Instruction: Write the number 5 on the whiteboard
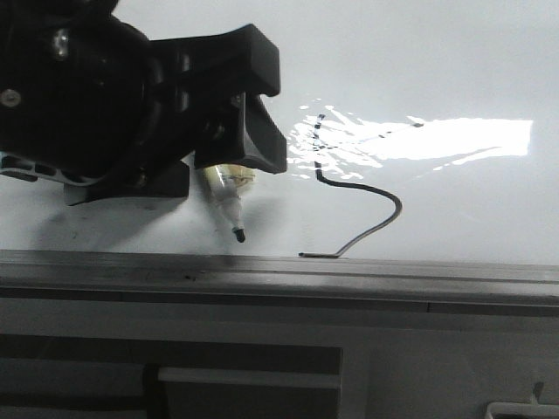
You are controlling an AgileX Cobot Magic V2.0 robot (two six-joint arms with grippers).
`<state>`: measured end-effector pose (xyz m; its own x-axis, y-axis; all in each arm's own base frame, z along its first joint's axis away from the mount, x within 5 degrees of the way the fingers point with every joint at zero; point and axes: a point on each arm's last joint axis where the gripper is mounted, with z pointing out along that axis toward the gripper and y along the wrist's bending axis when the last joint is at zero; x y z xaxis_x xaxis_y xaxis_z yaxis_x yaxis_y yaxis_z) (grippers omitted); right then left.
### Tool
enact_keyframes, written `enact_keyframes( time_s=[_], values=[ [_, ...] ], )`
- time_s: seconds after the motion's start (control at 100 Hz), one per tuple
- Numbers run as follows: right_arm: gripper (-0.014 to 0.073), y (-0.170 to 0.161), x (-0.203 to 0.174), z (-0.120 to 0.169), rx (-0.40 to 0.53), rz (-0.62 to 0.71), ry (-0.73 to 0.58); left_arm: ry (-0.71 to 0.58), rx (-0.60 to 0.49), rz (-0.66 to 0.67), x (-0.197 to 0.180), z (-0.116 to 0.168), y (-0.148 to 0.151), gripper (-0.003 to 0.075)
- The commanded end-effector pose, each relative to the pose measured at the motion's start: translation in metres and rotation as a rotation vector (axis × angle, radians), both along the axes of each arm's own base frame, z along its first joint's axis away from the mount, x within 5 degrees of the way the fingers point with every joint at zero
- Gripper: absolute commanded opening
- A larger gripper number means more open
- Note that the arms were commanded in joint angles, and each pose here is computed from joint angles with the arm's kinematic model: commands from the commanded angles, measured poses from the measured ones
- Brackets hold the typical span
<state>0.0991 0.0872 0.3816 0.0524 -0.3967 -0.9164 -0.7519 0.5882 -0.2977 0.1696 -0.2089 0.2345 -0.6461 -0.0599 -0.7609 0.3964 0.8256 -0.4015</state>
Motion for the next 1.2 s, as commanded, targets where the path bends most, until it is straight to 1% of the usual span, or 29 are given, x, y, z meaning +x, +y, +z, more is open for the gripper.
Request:
enact_keyframes(
  time_s=[0.0, 0.07, 0.16, 0.28, 0.36, 0.43, 0.48, 0.5, 0.53, 0.54, 0.55, 0.57, 0.58, 0.59, 0.62, 0.64, 0.65, 0.69, 0.77, 0.81, 0.9, 1.03, 1.191],
  values=[
    [-0.0063, -0.002, 0.000, 0.014, 0.066, -0.031, -0.052, -0.082, -0.014, 0.145, 0.011, 0.010, 0.013, 0.0580],
    [-0.0063, -0.003, 0.000, 0.014, 0.067, -0.030, -0.054, -0.109, -0.048, 0.119, 0.003, 0.021, 0.013, 0.0580],
    [-0.0063, -0.003, -0.001, 0.014, 0.068, -0.030, -0.056, -0.166, -0.116, 0.078, -0.010, 0.044, 0.018, 0.0578],
    [-0.0063, -0.006, -0.006, 0.017, 0.081, -0.032, -0.078, -0.306, -0.187, 0.000, -0.033, 0.078, 0.029, 0.0569],
    [-0.0063, -0.010, -0.012, 0.020, 0.093, -0.033, -0.100, -0.412, -0.209, -0.026, -0.045, 0.098, 0.045, 0.0524],
    [-0.0063, -0.015, -0.019, 0.021, 0.091, -0.037, -0.132, -0.488, -0.205, -0.027, -0.053, 0.109, 0.062, 0.0437],
    [-0.0063, -0.019, -0.024, 0.018, 0.080, -0.042, -0.155, -0.548, -0.167, -0.021, -0.058, 0.111, 0.076, 0.0335],
    [-0.0062, -0.021, -0.027, 0.016, 0.076, -0.043, -0.163, -0.562, -0.169, -0.012, -0.061, 0.113, 0.082, 0.0306],
    [-0.0062, -0.024, -0.031, 0.013, 0.065, -0.048, -0.177, -0.595, -0.132, -0.013, -0.064, 0.111, 0.091, 0.0228],
    [-0.0062, -0.025, -0.033, 0.011, 0.064, -0.049, -0.183, -0.599, -0.138, -0.004, -0.066, 0.112, 0.095, 0.0212],
    [-0.0061, -0.026, -0.035, 0.010, 0.063, -0.050, -0.184, -0.612, -0.116, -0.010, -0.067, 0.110, 0.097, 0.0179],
    [-0.0060, -0.028, -0.038, 0.006, 0.059, -0.056, -0.193, -0.617, -0.117, -0.005, -0.070, 0.110, 0.103, 0.0145],
    [-0.0059, -0.029, -0.039, 0.005, 0.057, -0.059, -0.195, -0.628, -0.096, -0.012, -0.070, 0.107, 0.105, 0.0112],
    [-0.0059, -0.031, -0.041, 0.002, 0.057, -0.061, -0.198, -0.628, -0.105, -0.008, -0.072, 0.107, 0.109, 0.0095],
    [-0.0059, -0.035, -0.045, -0.004, 0.060, -0.074, -0.200, -0.641, -0.074, -0.015, -0.076, 0.101, 0.116, 0.0012],
    [-0.0059, -0.038, -0.049, -0.009, 0.063, -0.086, -0.198, -0.639, -0.082, -0.011, -0.079, 0.100, 0.122, -0.0020],
    [-0.0059, -0.039, -0.050, -0.011, 0.064, -0.096, -0.194, -0.645, -0.064, -0.017, -0.080, 0.096, 0.124, -0.0018],
    [-0.0059, -0.046, -0.056, -0.022, 0.072, -0.123, -0.192, -0.633, -0.072, -0.013, -0.085, 0.088, 0.134, -0.0020],
    [-0.0060, -0.058, -0.069, -0.044, 0.088, -0.172, -0.186, -0.589, -0.127, 0.005, -0.093, 0.072, 0.149, -0.0020],
    [-0.0060, -0.061, -0.074, -0.056, 0.075, -0.172, -0.184, -0.583, -0.146, 0.011, -0.096, 0.065, 0.155, -0.0020],
    [-0.0064, -0.067, -0.086, -0.076, 0.075, -0.164, -0.190, -0.575, -0.193, 0.000, -0.103, 0.054, 0.164, -0.0020],
    [-0.0064, -0.070, -0.092, -0.090, 0.093, -0.164, -0.216, -0.593, -0.237, -0.030, -0.109, 0.049, 0.169, -0.0020],
    [-0.0064, -0.069, -0.089, -0.094, 0.078, -0.162, -0.194, -0.593, -0.237, -0.032, -0.110, 0.048, 0.169, -0.0020]
  ],
)
